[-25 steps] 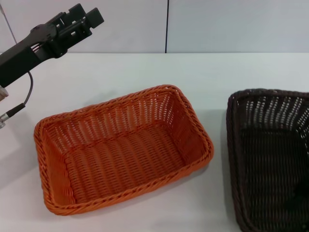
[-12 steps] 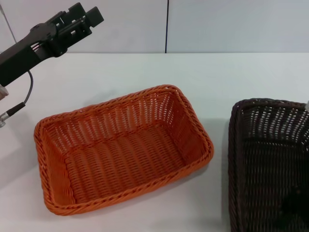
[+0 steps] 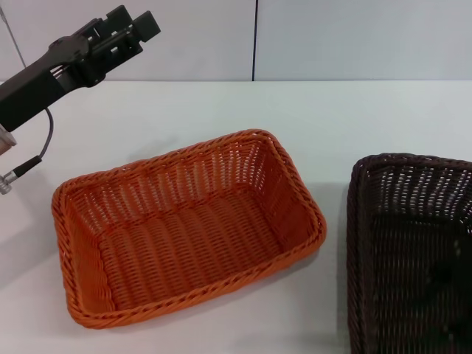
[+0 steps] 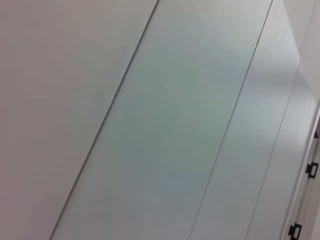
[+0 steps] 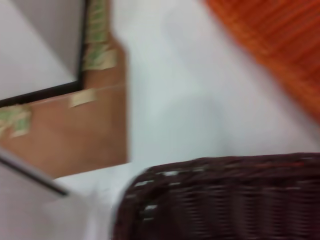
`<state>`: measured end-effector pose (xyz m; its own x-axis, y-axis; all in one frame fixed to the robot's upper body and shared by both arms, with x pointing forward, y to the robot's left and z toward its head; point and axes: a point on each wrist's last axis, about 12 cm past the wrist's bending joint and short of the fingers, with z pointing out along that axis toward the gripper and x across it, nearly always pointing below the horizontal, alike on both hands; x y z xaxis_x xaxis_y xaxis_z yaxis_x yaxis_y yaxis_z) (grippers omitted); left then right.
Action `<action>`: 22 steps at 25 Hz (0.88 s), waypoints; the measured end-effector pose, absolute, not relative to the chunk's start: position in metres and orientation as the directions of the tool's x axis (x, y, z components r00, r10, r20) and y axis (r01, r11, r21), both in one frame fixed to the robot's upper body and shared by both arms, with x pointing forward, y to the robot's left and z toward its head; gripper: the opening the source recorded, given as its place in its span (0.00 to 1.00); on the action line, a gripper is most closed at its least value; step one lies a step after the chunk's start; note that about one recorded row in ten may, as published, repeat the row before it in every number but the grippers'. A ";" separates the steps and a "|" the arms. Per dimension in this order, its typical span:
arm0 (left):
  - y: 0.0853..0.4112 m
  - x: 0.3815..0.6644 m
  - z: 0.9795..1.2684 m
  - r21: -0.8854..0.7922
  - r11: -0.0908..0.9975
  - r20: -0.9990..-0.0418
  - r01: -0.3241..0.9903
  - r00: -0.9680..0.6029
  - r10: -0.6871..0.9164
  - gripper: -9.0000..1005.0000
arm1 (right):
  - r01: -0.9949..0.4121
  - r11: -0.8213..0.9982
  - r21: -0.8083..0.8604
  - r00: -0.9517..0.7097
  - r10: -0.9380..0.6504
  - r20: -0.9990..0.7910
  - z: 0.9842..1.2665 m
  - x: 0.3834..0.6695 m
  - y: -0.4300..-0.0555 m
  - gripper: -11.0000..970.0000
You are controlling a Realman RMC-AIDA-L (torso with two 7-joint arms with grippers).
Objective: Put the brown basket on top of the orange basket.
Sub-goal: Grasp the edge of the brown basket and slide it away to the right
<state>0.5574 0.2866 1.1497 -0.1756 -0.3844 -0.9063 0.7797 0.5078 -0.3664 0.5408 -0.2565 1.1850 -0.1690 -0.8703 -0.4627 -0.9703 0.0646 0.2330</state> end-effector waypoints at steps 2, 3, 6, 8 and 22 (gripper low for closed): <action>0.286 0.558 1.149 -0.368 0.506 -0.906 0.780 -0.178 -0.385 0.83 | -0.977 0.096 0.191 -0.178 -0.861 -0.476 1.192 0.547 -0.263 0.58; 0.285 0.559 1.149 -0.370 0.504 -0.905 0.780 -0.180 -0.386 0.83 | -0.979 0.113 0.171 -0.183 -0.856 -0.484 1.195 0.551 -0.266 0.58; 0.284 0.559 1.148 -0.372 0.503 -0.904 0.780 -0.182 -0.387 0.83 | -0.980 0.176 0.090 -0.197 -0.848 -0.492 1.205 0.563 -0.277 0.58; 0.284 0.559 1.148 -0.373 0.503 -0.904 0.780 -0.183 -0.387 0.83 | -0.975 0.219 0.030 -0.205 -0.844 -0.496 1.210 0.570 -0.285 0.58; 0.287 0.557 1.145 -0.381 0.509 -0.902 0.772 -0.189 -0.388 0.83 | -0.876 0.434 -0.211 -0.278 -0.811 -0.515 1.212 0.604 -0.322 0.58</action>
<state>0.5566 0.2872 1.1449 -0.1890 -0.3881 -0.9020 0.7720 0.5089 -0.3808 0.6044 -0.3224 1.2123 -0.2778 -0.8107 -0.5154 -0.8757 0.4343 -0.2111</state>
